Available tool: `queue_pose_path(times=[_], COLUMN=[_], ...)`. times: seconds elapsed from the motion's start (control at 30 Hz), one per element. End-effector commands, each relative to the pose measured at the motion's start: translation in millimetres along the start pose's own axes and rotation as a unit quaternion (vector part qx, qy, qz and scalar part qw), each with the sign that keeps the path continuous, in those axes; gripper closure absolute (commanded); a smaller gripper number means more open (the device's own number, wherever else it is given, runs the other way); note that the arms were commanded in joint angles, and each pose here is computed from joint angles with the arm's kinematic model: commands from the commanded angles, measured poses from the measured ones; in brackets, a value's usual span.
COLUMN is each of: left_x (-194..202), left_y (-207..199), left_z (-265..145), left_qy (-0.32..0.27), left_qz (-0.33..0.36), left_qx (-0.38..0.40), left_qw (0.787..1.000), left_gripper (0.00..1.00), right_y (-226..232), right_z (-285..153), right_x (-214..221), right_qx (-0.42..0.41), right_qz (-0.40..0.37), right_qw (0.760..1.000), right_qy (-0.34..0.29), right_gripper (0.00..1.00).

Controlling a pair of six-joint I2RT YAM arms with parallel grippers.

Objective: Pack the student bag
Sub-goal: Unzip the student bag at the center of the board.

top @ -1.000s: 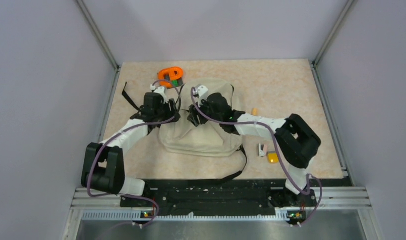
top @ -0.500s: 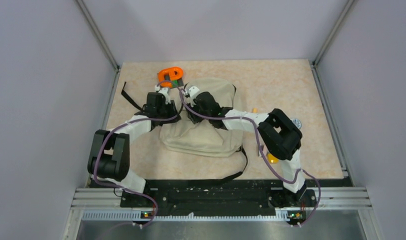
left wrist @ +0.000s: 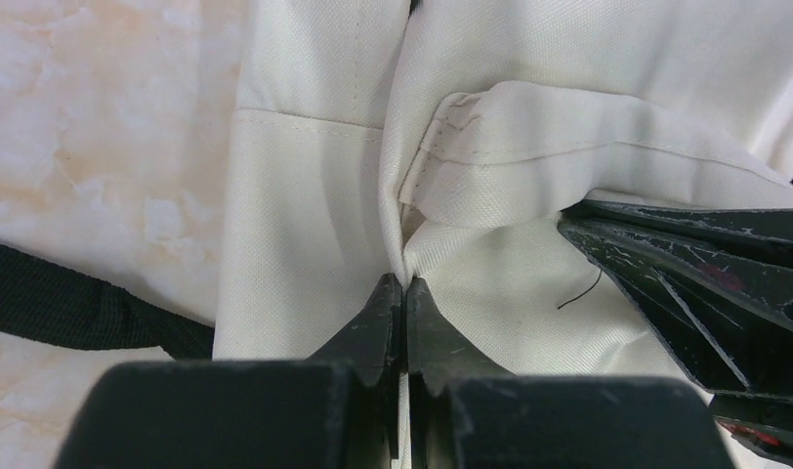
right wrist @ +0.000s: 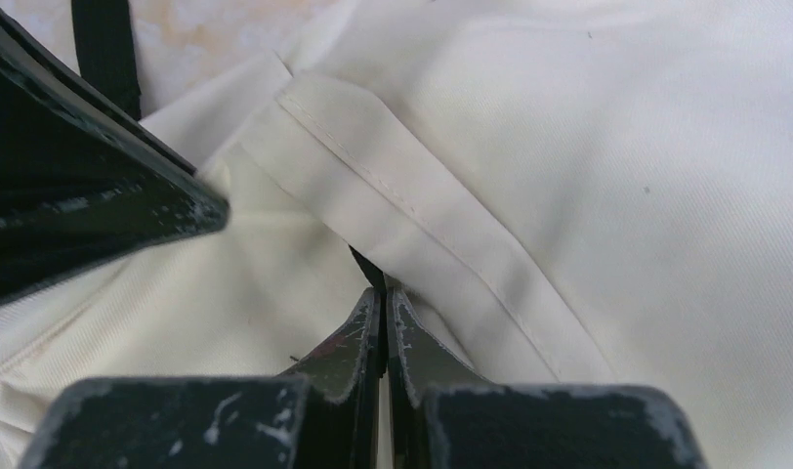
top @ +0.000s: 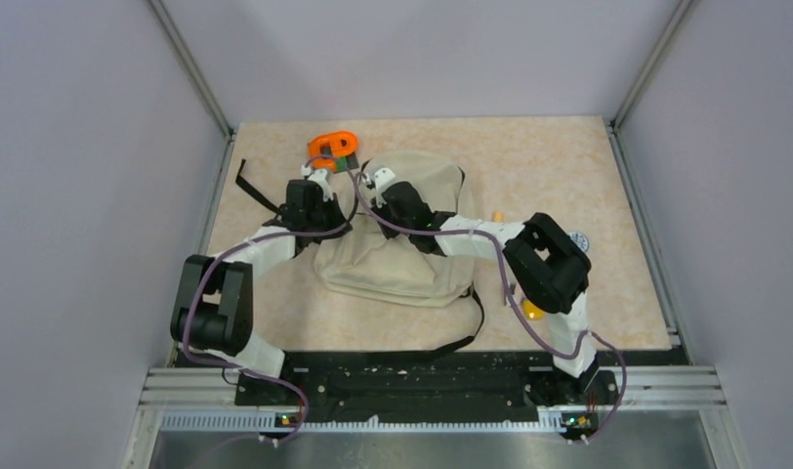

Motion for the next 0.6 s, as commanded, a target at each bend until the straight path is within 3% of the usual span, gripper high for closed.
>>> queue_pose_path(times=[0.0, 0.57], left_x=[-13, 30], left_y=[-3, 33], left_z=[-19, -92], left_qy=[-0.069, -0.13], left_qz=[-0.01, -0.068], left_qx=[-0.008, -0.102], left_qw=[0.998, 0.984], left_gripper=[1.0, 1.0], right_y=[-7, -32], right_z=[-28, -108], right_x=[-3, 54], right_qx=[0.043, 0.146], right_qz=[0.018, 0.054], right_qw=[0.999, 0.987], right_qy=[-0.001, 0.037], right_gripper=[1.0, 1.0])
Point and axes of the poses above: each gripper's point midway between its finger pads, its own z axis out along the fingers, its own y axis along the line the jaws close on, x = y × z, the point moved 8 cm from there along -z, back along the fingers, and after that the axes turned 4 degrees about -z, right-handed, at the moved point
